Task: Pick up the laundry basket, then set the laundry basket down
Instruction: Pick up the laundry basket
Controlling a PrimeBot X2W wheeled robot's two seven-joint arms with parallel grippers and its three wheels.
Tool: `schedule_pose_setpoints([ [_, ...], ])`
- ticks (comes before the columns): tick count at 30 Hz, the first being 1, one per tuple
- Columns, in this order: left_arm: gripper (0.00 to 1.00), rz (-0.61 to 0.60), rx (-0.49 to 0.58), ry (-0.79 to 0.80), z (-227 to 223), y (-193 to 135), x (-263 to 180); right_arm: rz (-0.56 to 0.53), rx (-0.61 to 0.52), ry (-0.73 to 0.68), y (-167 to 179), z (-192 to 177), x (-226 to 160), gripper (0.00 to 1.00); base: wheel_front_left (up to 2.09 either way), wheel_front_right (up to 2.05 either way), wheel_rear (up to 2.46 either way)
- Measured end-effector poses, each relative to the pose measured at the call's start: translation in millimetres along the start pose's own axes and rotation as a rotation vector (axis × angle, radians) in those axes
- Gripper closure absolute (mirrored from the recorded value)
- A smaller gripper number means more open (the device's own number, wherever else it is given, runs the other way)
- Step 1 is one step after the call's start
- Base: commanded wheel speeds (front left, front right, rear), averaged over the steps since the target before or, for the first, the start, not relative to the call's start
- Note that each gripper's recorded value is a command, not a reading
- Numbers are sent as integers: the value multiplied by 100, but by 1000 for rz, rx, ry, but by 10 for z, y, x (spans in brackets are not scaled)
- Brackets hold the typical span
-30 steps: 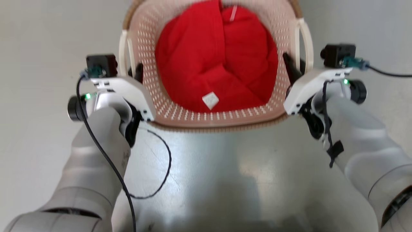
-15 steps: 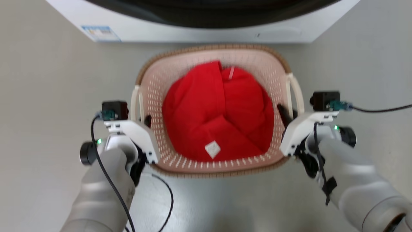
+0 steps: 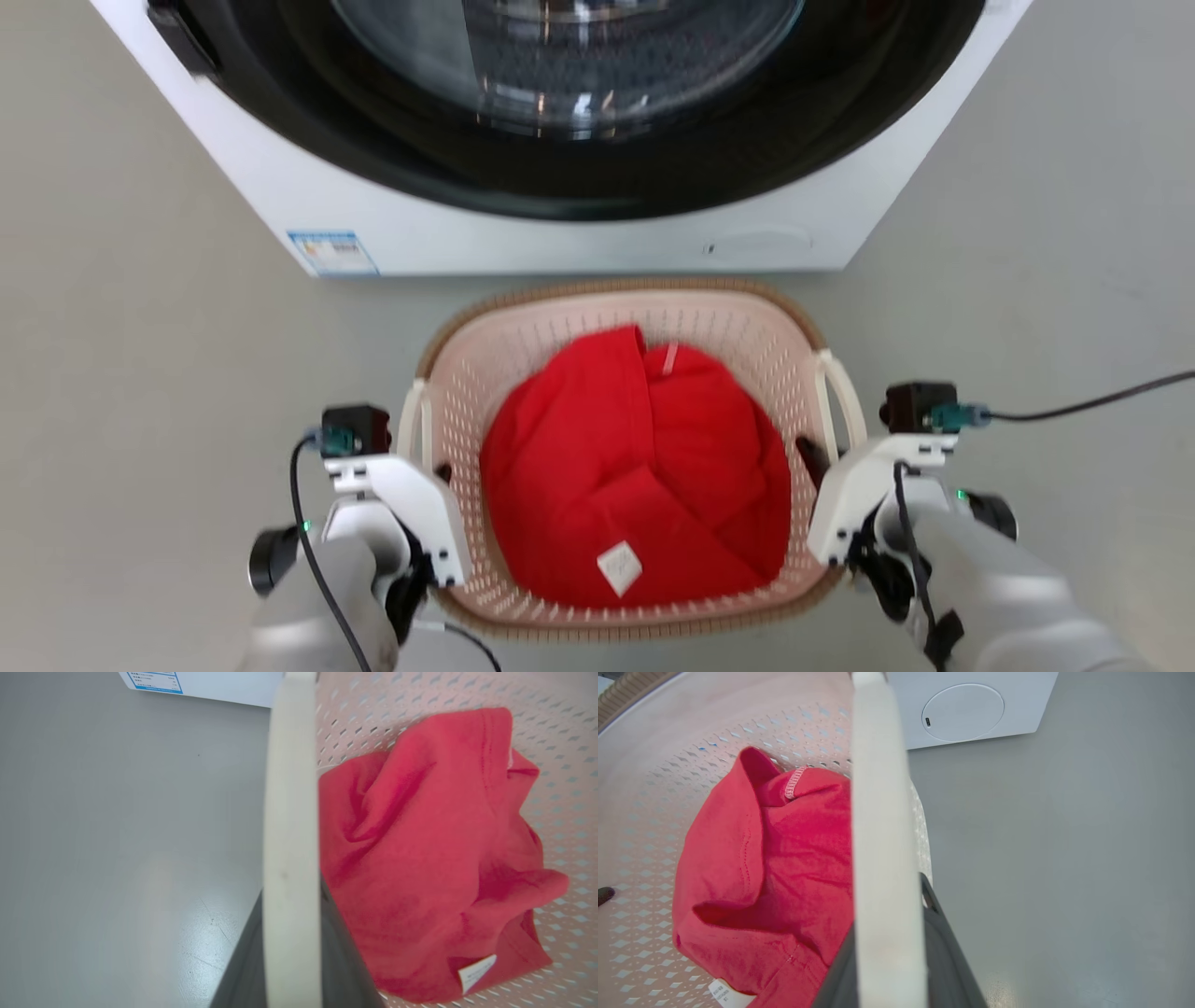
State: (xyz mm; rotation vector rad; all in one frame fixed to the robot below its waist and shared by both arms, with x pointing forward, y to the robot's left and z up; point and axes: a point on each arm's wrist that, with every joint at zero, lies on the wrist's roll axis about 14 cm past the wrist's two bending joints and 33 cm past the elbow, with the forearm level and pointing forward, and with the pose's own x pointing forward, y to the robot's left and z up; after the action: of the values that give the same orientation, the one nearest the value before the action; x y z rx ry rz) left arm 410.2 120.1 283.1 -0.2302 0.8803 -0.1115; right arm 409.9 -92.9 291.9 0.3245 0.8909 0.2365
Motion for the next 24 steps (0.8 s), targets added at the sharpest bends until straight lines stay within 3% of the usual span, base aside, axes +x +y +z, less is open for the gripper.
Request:
schedule_pose_setpoints([
  [24, 100, -31, 2, 53, -370, -144, -637, -10, 37, 40, 136, -373, -631, 100, 0, 0, 0],
])
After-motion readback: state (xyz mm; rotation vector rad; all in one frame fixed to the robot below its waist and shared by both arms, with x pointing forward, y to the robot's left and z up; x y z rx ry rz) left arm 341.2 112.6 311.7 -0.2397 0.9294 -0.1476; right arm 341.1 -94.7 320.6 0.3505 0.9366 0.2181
